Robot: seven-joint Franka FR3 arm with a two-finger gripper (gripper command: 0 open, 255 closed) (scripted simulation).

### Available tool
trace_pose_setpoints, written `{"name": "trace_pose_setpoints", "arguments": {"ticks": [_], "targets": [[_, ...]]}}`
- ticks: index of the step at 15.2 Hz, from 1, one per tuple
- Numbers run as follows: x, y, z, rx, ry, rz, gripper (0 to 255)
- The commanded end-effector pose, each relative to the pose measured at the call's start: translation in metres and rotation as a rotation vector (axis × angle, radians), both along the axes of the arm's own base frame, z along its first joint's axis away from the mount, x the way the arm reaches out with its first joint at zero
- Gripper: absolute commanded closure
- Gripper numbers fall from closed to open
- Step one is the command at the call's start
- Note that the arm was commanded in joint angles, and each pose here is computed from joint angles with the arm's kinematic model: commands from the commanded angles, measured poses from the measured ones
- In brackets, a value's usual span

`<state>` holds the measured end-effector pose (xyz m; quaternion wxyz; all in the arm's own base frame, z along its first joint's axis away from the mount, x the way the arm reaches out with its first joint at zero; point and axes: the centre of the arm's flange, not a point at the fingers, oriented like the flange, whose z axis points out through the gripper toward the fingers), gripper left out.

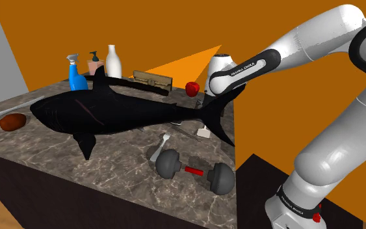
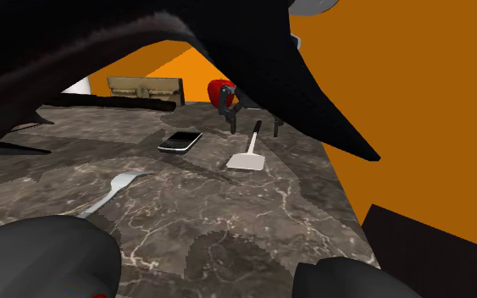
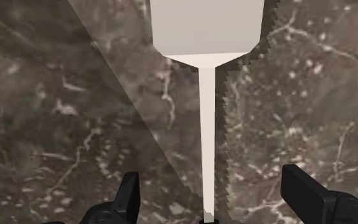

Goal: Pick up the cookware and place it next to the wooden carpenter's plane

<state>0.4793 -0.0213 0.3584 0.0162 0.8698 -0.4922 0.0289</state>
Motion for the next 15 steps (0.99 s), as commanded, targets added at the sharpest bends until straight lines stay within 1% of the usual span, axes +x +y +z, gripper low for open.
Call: {"name": "trace_pose_setpoints", "arguments": {"ticks": [1,3,4,13,15], "targets": [[0.0,0.0,0.0,0.0,0.0,0.0,0],[0.0,0.0,0.0,0.0,0.0,0.0,0],[0.0,0.0,0.0,0.0,0.0,0.0,255],[0.0,0.0,0.0,0.0,0.0,0.0,255],[0.0,0.0,0.01,0.0,0.0,0.0,255]]}}
